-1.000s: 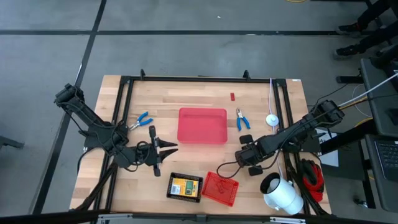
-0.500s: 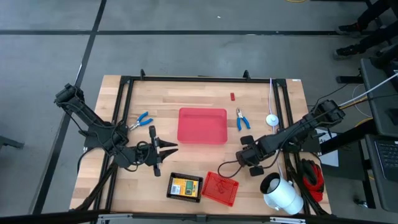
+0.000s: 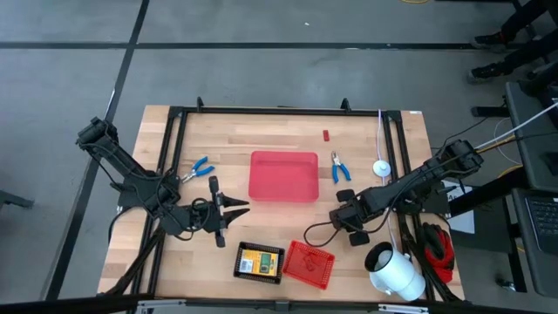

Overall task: Pick & Place School Supplies
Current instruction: Put the red eraser into the red bin

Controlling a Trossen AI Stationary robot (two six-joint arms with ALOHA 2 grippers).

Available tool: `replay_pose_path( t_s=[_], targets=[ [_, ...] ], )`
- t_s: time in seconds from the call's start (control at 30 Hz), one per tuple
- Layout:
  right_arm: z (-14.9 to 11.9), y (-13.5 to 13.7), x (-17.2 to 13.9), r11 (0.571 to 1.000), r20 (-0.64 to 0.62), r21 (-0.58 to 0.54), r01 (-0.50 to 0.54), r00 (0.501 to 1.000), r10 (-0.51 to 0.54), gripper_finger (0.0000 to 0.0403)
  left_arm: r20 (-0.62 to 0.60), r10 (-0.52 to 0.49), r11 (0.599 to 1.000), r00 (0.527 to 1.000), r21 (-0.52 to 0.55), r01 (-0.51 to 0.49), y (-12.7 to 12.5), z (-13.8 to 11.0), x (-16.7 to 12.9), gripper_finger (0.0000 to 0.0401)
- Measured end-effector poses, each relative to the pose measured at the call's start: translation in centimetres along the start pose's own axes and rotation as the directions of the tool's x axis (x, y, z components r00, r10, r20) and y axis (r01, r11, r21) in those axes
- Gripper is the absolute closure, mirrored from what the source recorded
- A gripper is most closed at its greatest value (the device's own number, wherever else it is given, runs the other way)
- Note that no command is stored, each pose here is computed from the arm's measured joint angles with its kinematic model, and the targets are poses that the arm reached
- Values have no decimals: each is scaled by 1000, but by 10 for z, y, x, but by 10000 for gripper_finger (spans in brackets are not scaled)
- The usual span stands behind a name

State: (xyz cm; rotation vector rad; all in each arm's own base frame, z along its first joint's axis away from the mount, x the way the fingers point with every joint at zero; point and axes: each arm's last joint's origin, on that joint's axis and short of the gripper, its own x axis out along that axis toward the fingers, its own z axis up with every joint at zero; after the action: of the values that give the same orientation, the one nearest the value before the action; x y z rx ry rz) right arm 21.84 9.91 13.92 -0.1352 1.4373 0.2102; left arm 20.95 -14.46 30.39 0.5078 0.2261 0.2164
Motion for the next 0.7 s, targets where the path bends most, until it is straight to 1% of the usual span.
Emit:
replay_pose_path(
  t_s=[0.23,0.47,0.7],
  targets=[
    [4,1,-3,1000,5,4,-14,1000,14,289,0,0,1000,1000,1,0,0,0,0,324],
    [4,3,-4,997,-6,40,-59,998,59,289,-6,-1,1000,1000,7,2,0,-1,0,324],
    [4,2,-4,999,-1,30,-38,999,38,289,-14,0,1000,1000,9,0,0,-2,0,324]
  ],
)
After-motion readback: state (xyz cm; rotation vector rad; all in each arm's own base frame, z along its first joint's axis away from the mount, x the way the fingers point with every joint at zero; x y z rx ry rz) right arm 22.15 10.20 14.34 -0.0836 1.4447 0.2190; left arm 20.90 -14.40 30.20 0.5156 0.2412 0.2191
